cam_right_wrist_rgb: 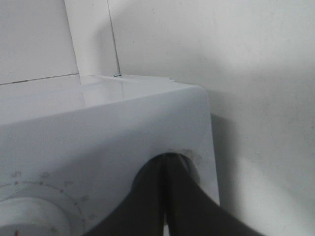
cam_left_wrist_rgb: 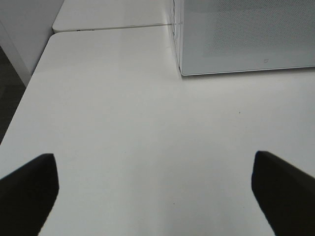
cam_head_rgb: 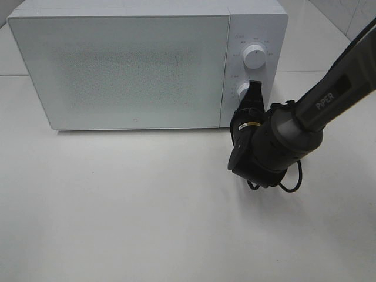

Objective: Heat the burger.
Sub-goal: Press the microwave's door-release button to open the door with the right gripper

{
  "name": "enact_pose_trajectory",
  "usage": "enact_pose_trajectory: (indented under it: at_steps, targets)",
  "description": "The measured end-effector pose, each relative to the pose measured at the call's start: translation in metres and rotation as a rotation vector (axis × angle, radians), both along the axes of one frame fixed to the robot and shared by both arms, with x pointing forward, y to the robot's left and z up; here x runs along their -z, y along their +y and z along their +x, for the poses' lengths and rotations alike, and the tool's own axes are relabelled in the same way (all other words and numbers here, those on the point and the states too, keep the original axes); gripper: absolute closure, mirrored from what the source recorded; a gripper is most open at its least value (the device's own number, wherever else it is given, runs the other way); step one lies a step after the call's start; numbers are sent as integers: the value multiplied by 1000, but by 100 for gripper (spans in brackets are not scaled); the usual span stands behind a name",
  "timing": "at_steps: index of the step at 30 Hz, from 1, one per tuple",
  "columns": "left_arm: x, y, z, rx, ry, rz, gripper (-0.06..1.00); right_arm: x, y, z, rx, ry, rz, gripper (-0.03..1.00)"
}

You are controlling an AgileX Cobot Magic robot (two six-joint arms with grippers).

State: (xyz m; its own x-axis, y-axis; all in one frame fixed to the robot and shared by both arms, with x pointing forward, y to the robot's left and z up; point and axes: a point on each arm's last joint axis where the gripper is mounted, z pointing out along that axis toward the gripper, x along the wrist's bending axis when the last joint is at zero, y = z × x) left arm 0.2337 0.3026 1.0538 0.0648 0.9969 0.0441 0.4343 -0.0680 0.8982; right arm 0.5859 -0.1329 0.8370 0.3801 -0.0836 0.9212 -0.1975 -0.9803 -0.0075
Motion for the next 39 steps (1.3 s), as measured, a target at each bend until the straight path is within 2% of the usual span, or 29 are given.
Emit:
enact_pose_trajectory:
  at_steps: [13, 28, 34, 39]
  targets:
    - [0, 0, 0, 0, 0, 0, -5, 1, -1, 5, -3, 16, -13, 95]
    - [0, 0, 0, 0, 0, 0, -5, -7, -7, 3, -75, 78, -37, 95]
    - [0, 0, 0, 0, 0, 0, -5, -14, -13, -9, -114, 91, -61, 95]
    - [0, 0, 0, 0, 0, 0, -5, -19, -20, -17, -99, 71, -81, 95]
